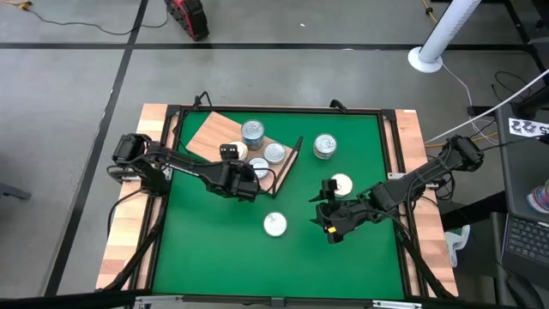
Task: Stack canned seafood by type on shelf
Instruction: Put the blue tuna can on the shelf
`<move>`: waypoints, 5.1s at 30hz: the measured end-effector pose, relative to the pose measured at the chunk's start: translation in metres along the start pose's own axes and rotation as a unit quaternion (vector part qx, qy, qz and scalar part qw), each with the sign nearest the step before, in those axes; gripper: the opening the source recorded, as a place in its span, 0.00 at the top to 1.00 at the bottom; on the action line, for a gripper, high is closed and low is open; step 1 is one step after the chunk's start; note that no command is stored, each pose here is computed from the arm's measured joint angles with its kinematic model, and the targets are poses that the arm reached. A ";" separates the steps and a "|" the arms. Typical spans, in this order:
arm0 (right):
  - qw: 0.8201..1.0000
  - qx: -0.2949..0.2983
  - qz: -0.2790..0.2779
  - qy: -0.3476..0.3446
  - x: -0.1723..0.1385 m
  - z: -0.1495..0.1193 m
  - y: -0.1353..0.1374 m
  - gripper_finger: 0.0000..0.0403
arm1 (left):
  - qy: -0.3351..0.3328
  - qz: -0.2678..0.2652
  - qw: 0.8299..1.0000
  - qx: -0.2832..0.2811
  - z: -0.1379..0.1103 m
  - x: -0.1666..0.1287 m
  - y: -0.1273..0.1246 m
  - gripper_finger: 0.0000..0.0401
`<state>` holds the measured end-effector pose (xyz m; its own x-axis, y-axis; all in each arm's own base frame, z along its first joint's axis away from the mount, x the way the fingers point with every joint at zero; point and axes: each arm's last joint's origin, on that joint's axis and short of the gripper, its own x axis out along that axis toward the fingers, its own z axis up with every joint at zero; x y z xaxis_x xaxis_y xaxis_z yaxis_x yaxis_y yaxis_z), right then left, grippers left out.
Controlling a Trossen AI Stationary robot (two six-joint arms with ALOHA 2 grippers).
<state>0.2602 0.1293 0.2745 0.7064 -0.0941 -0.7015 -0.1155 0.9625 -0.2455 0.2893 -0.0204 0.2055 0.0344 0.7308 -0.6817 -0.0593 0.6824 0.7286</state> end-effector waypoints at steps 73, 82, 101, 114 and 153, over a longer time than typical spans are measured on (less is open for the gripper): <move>0.953 0.128 -0.052 0.271 0.044 -0.129 -0.042 0.69 | -0.293 -0.184 0.925 -0.157 0.040 -0.130 -0.037 0.30; 0.957 0.131 -0.051 0.252 0.046 -0.127 -0.042 0.91 | -0.295 -0.185 0.924 -0.159 0.040 -0.130 -0.037 0.30; 0.968 0.155 -0.026 0.198 0.053 -0.117 -0.039 1.00 | -0.333 -0.203 0.900 -0.195 0.049 -0.137 -0.036 0.30; 0.969 0.200 0.070 0.127 0.059 -0.100 -0.033 1.00 | -0.366 -0.198 0.894 -0.166 0.074 -0.126 -0.069 0.30; 0.936 0.306 0.169 0.023 0.059 -0.073 -0.030 1.00 | -0.426 -0.071 0.902 0.005 0.138 -0.040 -0.140 0.30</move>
<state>0.2544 0.0767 0.1919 0.6686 0.2458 -0.7018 0.1050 0.9031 0.4163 0.4344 -0.1430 0.1396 0.7953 0.3790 -0.4731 0.0157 0.7673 0.6411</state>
